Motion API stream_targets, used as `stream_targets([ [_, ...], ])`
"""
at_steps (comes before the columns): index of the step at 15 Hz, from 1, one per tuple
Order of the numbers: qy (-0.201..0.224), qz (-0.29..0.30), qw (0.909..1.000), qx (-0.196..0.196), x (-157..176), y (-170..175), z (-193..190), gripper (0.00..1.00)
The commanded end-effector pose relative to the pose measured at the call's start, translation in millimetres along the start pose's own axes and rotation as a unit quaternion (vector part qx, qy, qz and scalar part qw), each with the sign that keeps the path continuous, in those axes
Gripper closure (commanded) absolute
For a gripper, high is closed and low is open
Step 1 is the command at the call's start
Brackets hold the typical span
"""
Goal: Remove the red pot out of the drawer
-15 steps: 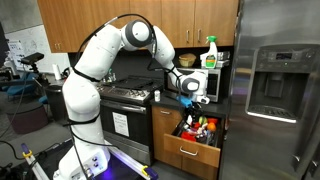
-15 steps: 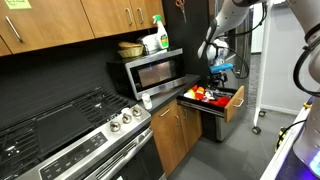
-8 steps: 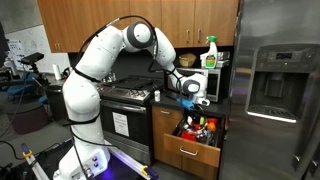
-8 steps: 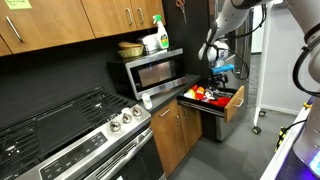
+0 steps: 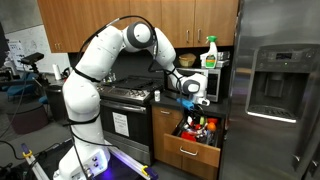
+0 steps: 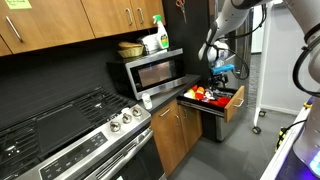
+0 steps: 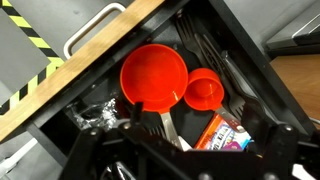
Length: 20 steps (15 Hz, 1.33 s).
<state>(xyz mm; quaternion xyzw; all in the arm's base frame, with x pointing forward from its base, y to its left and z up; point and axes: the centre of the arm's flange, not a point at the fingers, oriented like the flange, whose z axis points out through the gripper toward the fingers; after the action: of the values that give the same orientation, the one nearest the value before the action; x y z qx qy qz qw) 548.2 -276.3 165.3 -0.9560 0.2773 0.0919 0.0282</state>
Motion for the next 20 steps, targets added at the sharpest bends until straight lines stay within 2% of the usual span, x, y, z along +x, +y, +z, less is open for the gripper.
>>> stream_targets([
  [1, 0.000, 0.000, 1.0000, 0.000, 0.0, 0.0, 0.0, 0.00],
  [13, 0.001, 0.000, 1.0000, 0.000, 0.5, 0.3, 0.9, 0.00],
  [20, 0.028, -0.007, 0.9996, 0.003, 8.4, 4.7, 8.2, 0.00],
])
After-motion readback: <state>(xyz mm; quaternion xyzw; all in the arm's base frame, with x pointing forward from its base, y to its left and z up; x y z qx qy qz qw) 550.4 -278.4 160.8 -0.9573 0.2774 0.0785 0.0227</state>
